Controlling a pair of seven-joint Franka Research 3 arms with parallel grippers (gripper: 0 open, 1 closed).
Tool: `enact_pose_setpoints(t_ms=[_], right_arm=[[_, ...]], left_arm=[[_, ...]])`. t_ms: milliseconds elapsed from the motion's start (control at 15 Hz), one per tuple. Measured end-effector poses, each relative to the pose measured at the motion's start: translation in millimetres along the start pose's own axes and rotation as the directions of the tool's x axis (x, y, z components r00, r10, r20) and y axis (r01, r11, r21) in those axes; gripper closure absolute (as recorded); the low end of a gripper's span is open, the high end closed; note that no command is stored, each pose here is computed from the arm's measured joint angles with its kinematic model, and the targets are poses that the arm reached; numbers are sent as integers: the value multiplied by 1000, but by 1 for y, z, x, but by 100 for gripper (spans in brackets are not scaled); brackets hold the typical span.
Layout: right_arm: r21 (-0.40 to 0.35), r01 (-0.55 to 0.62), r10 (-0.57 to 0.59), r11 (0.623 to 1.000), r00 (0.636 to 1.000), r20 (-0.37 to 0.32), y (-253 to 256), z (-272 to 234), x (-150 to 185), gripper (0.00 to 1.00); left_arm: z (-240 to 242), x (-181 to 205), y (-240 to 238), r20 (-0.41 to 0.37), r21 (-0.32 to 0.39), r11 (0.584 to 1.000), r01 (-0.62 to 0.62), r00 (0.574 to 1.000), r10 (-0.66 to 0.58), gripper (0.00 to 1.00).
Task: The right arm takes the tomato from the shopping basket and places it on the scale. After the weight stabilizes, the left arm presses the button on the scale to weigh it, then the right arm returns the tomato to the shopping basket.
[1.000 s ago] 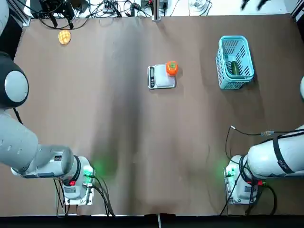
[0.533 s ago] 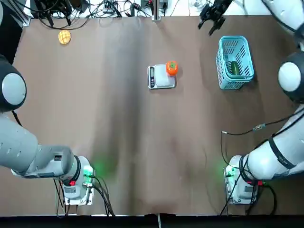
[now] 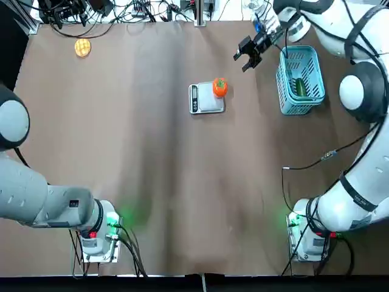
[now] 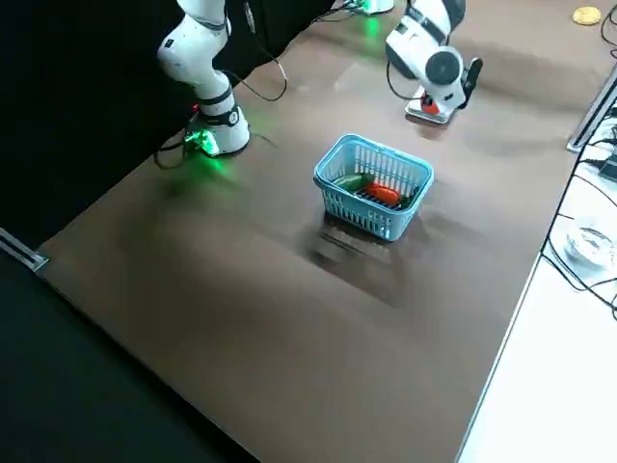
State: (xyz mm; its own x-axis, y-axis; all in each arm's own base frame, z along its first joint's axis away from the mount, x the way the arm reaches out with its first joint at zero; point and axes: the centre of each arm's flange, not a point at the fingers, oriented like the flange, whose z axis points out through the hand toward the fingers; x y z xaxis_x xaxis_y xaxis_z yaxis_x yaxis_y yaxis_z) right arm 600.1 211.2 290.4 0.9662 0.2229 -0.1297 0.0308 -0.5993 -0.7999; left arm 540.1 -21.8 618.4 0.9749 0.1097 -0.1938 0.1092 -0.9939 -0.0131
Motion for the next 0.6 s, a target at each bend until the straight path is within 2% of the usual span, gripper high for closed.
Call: enact_pose_setpoints(t_ms=[267, 600], right_arm=[[96, -26, 27, 995, 1000, -9, 46, 40, 3, 1], [123, 21, -13, 992, 998, -65, 60, 83, 7, 1]], left_arm=[[0, -6, -18, -20, -33, 999, 31, 999, -32, 0], [17, -21, -23, -45, -48, 999, 26, 999, -28, 0]])
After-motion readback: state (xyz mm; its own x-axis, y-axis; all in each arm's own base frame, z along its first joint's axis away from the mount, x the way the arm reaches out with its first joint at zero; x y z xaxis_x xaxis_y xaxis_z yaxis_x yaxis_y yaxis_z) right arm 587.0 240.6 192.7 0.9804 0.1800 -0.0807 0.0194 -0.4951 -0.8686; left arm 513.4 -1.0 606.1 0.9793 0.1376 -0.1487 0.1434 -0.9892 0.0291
